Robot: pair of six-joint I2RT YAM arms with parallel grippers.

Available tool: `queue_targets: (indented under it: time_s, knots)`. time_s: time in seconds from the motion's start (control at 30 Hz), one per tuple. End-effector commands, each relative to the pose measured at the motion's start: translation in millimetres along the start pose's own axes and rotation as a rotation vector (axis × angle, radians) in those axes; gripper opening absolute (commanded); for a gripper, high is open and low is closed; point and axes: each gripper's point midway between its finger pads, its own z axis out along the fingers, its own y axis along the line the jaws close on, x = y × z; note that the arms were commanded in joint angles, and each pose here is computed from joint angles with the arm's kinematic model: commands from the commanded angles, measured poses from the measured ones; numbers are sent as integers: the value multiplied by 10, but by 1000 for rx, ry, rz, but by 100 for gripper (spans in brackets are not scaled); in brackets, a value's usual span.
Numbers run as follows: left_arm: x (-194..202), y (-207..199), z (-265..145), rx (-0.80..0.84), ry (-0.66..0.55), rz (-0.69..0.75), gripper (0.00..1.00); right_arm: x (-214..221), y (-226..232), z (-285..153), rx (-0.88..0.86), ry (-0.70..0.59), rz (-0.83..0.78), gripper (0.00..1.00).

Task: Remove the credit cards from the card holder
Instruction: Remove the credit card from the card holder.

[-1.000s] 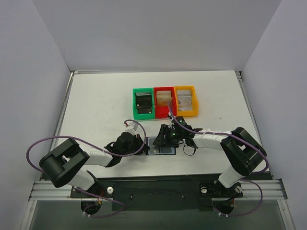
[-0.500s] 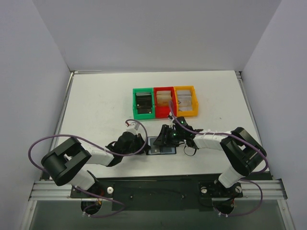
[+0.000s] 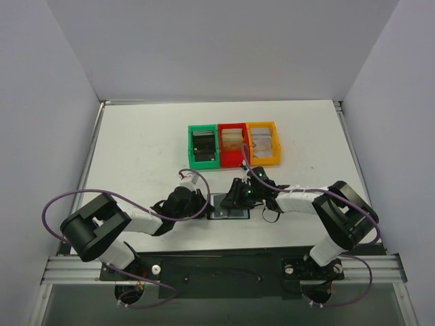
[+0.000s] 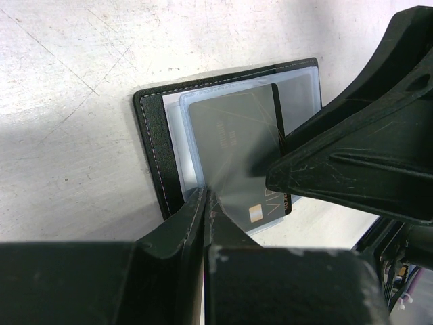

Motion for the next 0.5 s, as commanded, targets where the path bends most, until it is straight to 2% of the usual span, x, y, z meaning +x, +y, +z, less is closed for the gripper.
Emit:
queue_targets:
  time_s: [0.0, 0.47]
  knots:
    - [145, 117, 23, -48, 46, 6, 8, -82, 261, -110, -100, -28, -23, 21]
    - [165, 122, 17, -48, 52, 2, 8, -93, 211, -148, -88, -34, -19, 5]
